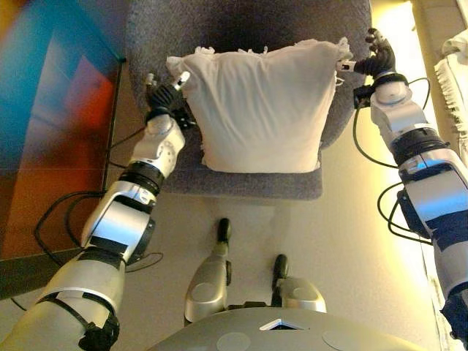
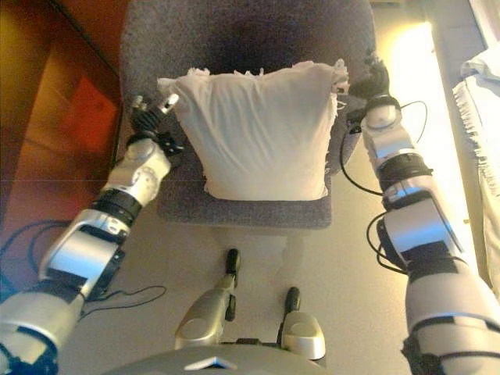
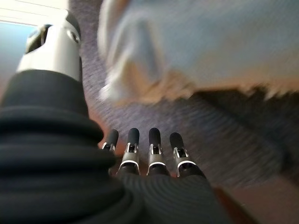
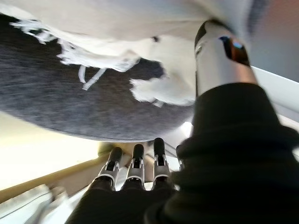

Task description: Pick up the cushion and take it to the sofa

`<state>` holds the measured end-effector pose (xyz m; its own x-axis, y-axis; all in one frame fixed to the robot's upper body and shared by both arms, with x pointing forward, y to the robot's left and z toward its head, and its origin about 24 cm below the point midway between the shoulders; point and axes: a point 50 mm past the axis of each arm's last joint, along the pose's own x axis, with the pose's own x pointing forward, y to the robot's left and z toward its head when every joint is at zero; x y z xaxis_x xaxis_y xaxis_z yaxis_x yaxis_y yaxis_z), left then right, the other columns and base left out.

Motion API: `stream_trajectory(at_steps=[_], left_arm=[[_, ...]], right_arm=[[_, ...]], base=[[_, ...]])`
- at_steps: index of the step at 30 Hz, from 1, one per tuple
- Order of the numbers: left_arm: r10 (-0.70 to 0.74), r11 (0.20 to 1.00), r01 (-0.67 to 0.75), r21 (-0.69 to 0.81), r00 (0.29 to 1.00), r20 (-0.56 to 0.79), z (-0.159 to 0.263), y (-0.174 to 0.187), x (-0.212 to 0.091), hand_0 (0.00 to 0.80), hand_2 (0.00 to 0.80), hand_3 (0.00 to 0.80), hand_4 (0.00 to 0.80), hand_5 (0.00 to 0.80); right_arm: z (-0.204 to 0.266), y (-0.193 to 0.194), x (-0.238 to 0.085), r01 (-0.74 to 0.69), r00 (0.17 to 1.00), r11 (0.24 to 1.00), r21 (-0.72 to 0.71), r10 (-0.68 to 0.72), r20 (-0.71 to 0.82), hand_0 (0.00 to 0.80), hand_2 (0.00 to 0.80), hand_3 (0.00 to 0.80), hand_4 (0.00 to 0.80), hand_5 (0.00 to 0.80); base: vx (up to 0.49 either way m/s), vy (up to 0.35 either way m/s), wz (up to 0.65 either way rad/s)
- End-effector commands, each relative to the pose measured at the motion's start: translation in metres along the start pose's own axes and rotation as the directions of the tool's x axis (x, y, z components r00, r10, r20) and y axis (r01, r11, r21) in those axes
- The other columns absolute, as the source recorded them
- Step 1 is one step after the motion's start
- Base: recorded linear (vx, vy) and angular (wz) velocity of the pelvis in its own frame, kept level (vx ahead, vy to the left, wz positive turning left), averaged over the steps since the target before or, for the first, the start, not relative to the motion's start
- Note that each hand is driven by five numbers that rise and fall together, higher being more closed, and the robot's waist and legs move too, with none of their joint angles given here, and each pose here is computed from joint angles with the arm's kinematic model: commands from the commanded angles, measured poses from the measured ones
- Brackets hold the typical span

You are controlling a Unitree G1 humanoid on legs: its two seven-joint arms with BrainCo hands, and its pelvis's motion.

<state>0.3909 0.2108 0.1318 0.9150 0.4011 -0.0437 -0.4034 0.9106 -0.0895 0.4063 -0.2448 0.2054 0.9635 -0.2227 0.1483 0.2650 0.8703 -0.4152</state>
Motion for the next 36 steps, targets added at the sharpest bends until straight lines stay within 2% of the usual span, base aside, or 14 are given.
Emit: stream_trajectory(at_steps=[1, 12, 14, 16, 20, 23, 26, 30, 32, 34, 36], left_arm=[[0.065, 0.997, -0.068, 0.024, 0.994, 0.087, 0.019, 0.032, 0.009, 0.000, 0.000, 0.000, 0.000, 0.000], [0.197, 0.978, -0.192, 0.077, 0.979, -0.051, -0.029, 0.103, -0.002, 0.000, 0.000, 0.000, 0.000, 0.000], [0.221, 0.971, -0.208, 0.116, 0.969, -0.110, -0.047, 0.119, -0.010, 0.000, 0.000, 0.000, 0.000, 0.000], [0.273, 0.958, -0.247, 0.143, 0.939, -0.208, -0.080, 0.144, -0.028, 0.000, 0.000, 0.000, 0.000, 0.000], [0.358, 0.930, -0.292, 0.221, 0.851, -0.384, -0.147, 0.179, -0.080, 0.000, 0.000, 0.000, 0.000, 0.000], [0.417, 0.907, -0.320, 0.273, 0.767, -0.487, -0.183, 0.200, -0.120, 0.000, 0.000, 0.000, 0.000, 0.000], [0.431, 0.900, -0.287, 0.326, 0.688, -0.584, -0.213, 0.206, -0.154, 0.000, 0.000, 0.000, 0.000, 0.000], [0.412, 0.908, -0.197, 0.369, 0.571, -0.710, -0.245, 0.211, -0.196, 0.000, 0.000, 0.000, 0.000, 0.000], [0.413, 0.908, -0.168, 0.385, 0.514, -0.752, -0.257, 0.212, -0.216, 0.000, 0.000, 0.000, 0.000, 0.000], [0.421, 0.906, -0.144, 0.399, 0.411, -0.808, -0.270, 0.214, -0.240, 0.000, 0.000, 0.000, 0.000, 0.000], [0.437, 0.892, -0.054, 0.450, 0.362, -0.823, -0.279, 0.215, -0.259, 0.000, 0.000, 0.000, 0.000, 0.000]], right_arm=[[0.019, -0.037, -0.002, 0.063, 0.989, 0.998, -0.003, -0.062, 0.134, 0.000, 0.000, 0.000, 0.000, 0.000], [-0.009, -0.060, -0.020, 0.093, 0.987, 0.995, 0.035, -0.096, 0.127, 0.000, 0.000, 0.000, 0.000, 0.000], [-0.027, -0.062, -0.030, 0.104, 0.990, 0.994, 0.027, -0.106, 0.092, 0.000, 0.000, 0.000, 0.000, 0.000], [-0.065, -0.065, -0.049, 0.103, 0.995, 0.994, 0.038, -0.103, 0.000, 0.000, 0.000, 0.000, 0.000, 0.000], [-0.150, -0.053, -0.105, 0.091, 0.964, 0.995, 0.040, -0.078, -0.253, 0.000, 0.000, 0.000, 0.000, 0.000], [-0.202, -0.050, -0.150, 0.142, 0.899, 0.986, 0.092, -0.090, -0.428, 0.000, 0.000, 0.000, 0.000, 0.000], [-0.243, -0.035, -0.194, 0.170, 0.796, 0.981, 0.092, -0.081, -0.600, 0.000, 0.000, 0.000, 0.000, 0.000], [-0.285, -0.004, -0.256, 0.116, 0.605, 0.990, 0.076, -0.010, -0.796, 0.000, 0.000, 0.000, 0.000, 0.000], [-0.298, 0.009, -0.283, 0.078, 0.515, 0.995, 0.060, 0.012, -0.857, 0.000, 0.000, 0.000, 0.000, 0.000], [-0.308, 0.026, -0.311, 0.028, 0.405, 0.996, 0.082, 0.064, -0.912, 0.000, 0.000, 0.000, 0.000, 0.000], [-0.314, 0.040, -0.335, -0.009, 0.306, 0.995, 0.104, 0.102, -0.947, 0.000, 0.000, 0.000, 0.000, 0.000]], base=[[0.070, 0.003, 0.01], [0.052, 0.013, 0.02], [0.005, -0.004, 0.02], [0.032, -0.013, 0.05], [0.092, -0.013, 0.05], [0.101, -0.027, -0.02], [0.055, -0.049, -0.05], [0.001, -0.055, -0.04], [-0.025, -0.054, -0.07], [-0.033, -0.050, 0.03], [-0.056, -0.053, -0.03]])
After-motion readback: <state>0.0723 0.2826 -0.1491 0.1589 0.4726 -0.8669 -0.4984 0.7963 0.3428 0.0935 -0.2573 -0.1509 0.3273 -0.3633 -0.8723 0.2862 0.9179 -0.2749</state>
